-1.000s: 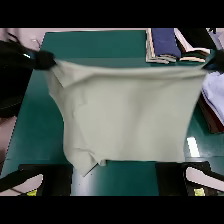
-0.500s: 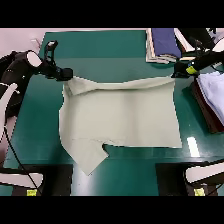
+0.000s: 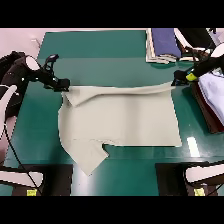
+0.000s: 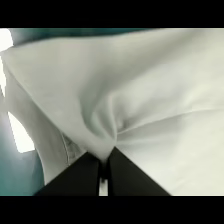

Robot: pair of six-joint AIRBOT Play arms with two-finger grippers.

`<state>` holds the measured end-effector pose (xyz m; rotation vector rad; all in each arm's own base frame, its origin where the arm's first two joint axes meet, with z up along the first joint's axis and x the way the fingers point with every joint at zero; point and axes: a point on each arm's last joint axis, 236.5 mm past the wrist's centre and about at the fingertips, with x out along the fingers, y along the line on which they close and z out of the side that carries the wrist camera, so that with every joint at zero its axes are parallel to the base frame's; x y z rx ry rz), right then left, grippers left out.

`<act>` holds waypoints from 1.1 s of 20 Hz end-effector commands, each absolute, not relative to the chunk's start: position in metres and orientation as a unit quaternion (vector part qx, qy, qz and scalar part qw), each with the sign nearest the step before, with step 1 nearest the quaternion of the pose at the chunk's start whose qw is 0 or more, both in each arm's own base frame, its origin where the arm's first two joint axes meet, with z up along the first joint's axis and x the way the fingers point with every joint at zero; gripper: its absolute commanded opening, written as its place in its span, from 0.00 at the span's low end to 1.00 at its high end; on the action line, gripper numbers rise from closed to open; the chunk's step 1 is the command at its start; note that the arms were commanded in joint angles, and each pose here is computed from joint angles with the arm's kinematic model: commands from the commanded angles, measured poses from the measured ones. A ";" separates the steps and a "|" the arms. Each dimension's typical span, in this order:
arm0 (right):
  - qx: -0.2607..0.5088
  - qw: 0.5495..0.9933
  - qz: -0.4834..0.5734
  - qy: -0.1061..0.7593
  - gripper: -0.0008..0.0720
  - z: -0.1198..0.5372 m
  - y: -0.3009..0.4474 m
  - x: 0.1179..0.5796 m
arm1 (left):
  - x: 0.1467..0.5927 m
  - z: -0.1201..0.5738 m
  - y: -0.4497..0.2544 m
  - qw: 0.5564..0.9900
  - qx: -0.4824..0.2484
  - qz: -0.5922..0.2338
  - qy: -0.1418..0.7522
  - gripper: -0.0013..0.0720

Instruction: Fold the shirts.

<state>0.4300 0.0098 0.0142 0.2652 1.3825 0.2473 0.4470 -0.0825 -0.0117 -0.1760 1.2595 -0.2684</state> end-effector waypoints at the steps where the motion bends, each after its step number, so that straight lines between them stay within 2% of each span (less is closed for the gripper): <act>1: 0.134 0.745 0.105 0.645 0.03 -0.012 0.013 0.414 | 0.435 -0.029 -0.089 0.782 -0.101 -0.131 0.601 0.05; 2: 0.135 0.745 0.103 0.645 0.04 -0.015 0.013 0.411 | 0.432 -0.031 -0.089 0.779 -0.102 -0.131 0.605 0.06; 3: 0.136 0.748 0.101 0.642 0.25 -0.015 0.013 0.409 | 0.430 -0.031 -0.089 0.776 -0.101 -0.132 0.609 0.15; 4: 0.135 0.751 0.099 0.639 0.59 -0.013 0.012 0.409 | 0.427 -0.031 -0.088 0.773 -0.105 -0.130 0.613 0.61; 5: 0.137 0.755 0.096 0.634 0.63 -0.007 0.008 0.408 | 0.422 -0.027 -0.085 0.766 -0.110 -0.126 0.620 0.82; 6: 0.139 0.759 0.093 0.629 0.63 0.002 0.003 0.405 | 0.415 -0.022 -0.082 0.760 -0.110 -0.128 0.628 0.76; 10: 0.139 0.774 0.088 0.612 0.63 0.045 -0.006 0.377 | 0.367 0.001 -0.057 0.760 -0.083 -0.096 0.637 0.76; 17: 0.145 0.810 0.080 0.562 0.63 0.054 0.009 0.340 | 0.199 -0.063 -0.064 0.680 -0.126 -0.068 0.719 0.76; 22: 0.146 0.817 0.081 0.552 0.63 0.058 0.013 0.331 | 0.156 -0.077 -0.095 0.646 -0.196 -0.091 0.732 0.76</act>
